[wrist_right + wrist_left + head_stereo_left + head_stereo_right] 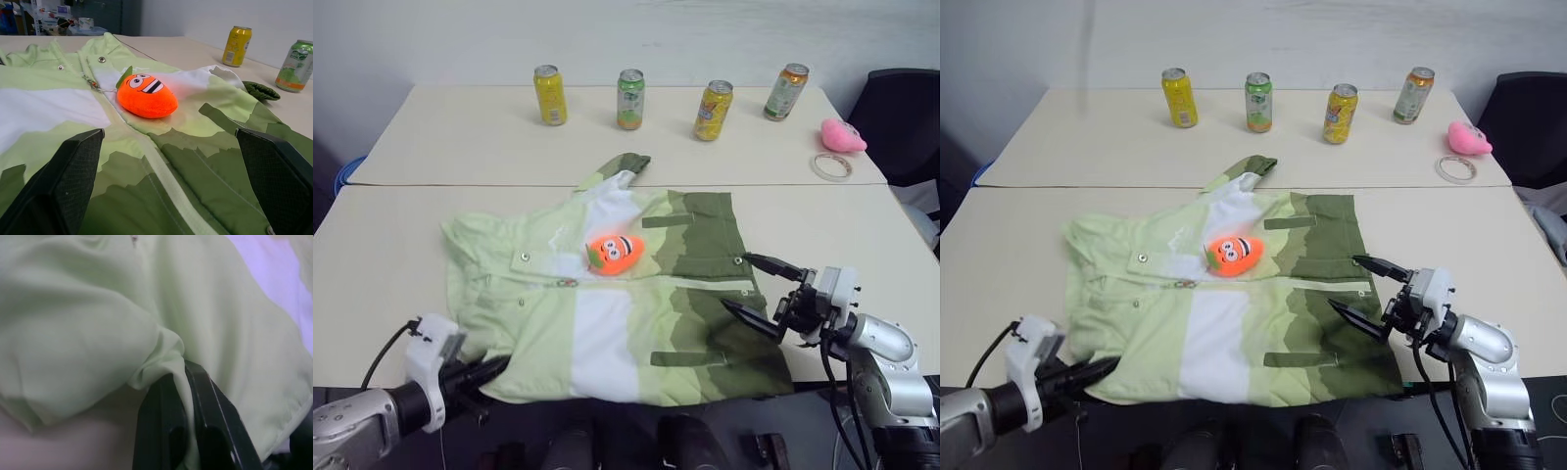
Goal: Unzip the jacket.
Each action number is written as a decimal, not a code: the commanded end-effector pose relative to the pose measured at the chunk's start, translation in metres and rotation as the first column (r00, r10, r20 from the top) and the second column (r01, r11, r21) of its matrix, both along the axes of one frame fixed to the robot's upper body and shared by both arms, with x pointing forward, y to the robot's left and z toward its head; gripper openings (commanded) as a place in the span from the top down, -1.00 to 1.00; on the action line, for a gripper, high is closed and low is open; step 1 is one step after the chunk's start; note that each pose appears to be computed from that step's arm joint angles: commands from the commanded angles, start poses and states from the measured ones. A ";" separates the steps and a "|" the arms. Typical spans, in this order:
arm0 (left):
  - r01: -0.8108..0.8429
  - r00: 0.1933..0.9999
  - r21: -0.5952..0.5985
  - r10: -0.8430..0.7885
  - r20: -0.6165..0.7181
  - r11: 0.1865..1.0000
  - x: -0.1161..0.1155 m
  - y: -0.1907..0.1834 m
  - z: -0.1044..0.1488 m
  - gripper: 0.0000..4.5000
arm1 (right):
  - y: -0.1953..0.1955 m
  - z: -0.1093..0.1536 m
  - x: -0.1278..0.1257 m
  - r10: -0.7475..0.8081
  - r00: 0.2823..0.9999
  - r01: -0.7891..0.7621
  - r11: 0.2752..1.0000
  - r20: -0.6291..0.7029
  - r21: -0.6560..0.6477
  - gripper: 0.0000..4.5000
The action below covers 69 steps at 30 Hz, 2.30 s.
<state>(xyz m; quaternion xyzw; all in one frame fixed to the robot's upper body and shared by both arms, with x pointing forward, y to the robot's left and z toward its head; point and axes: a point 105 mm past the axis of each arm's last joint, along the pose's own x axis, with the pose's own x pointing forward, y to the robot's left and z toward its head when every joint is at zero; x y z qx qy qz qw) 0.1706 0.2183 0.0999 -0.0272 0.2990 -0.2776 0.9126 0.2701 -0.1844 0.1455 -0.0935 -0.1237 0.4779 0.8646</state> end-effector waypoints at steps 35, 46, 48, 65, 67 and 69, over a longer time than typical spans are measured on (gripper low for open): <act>0.436 0.693 0.359 -0.562 0.451 0.825 0.105 -0.006 0.070 -1.00 | 0.182 0.006 0.089 -0.011 1.000 0.011 0.870 0.002 -0.494 -0.44; 0.396 0.803 0.296 -0.484 0.347 0.870 0.143 -0.003 0.015 -1.00 | 0.134 0.014 0.094 -0.036 0.999 0.046 0.875 0.029 -0.482 0.98; 0.376 0.849 0.223 -0.431 0.306 0.899 0.146 0.001 0.000 -1.00 | 0.113 0.015 0.095 -0.071 0.997 0.075 0.870 0.027 -0.488 0.98; 0.300 0.920 0.280 -0.354 0.166 0.912 0.129 0.031 -0.053 -1.00 | -0.193 0.009 0.047 -0.758 0.639 0.667 0.459 0.134 -0.586 0.98; 0.280 0.916 0.313 -0.350 0.196 0.908 0.135 0.031 -0.049 -1.00 | -0.217 0.016 0.044 -0.803 0.564 0.736 0.384 0.191 -0.557 0.98; 0.273 0.910 0.323 -0.352 0.219 0.906 0.139 0.029 -0.045 -1.00 | -0.230 0.025 0.045 -0.833 0.506 0.790 0.343 0.224 -0.508 0.98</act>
